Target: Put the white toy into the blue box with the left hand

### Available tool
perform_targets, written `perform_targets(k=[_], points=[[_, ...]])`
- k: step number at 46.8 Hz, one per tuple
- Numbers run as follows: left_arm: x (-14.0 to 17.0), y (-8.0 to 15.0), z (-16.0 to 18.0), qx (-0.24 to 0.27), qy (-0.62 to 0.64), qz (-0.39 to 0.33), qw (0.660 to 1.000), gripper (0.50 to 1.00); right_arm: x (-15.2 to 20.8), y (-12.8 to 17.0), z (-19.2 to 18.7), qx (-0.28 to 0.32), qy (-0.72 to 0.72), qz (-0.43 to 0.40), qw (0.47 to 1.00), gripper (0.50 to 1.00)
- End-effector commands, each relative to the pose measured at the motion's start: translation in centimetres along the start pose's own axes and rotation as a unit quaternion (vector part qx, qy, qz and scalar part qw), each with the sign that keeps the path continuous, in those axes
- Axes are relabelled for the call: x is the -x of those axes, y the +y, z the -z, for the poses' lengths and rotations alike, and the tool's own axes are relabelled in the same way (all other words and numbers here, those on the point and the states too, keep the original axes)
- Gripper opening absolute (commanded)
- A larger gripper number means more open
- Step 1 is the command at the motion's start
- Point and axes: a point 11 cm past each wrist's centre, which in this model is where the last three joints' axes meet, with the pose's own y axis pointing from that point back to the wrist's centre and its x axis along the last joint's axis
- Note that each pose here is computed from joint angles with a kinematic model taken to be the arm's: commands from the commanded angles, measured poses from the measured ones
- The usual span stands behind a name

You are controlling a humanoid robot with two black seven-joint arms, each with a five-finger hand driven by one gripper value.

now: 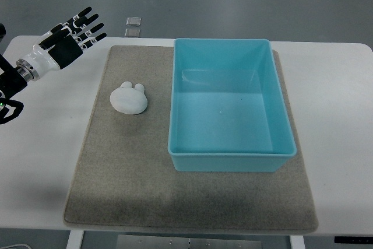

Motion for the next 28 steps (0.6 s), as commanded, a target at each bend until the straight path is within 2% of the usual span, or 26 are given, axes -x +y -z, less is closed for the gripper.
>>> perform_targets(k=[1, 15, 28], points=[[0.2, 0.0, 0.0, -0.002, -0.001, 0.004, 1.0, 1.0, 0.0, 0.0, 0.0, 0.0, 0.0, 0.0, 1.0, 0.936], [-0.1, 0.2, -0.7, -0.01, -0.018, -0.004, 1.0, 1.0, 0.0, 0.0, 0.0, 0.0, 0.0, 0.0, 1.0, 0.936], [1.2, 0.0, -1.1, -0.034, -0.049, 0.015, 0.998, 0.999, 0.0, 0.0, 0.0, 0.0, 0.0, 0.0, 1.0, 0.936]])
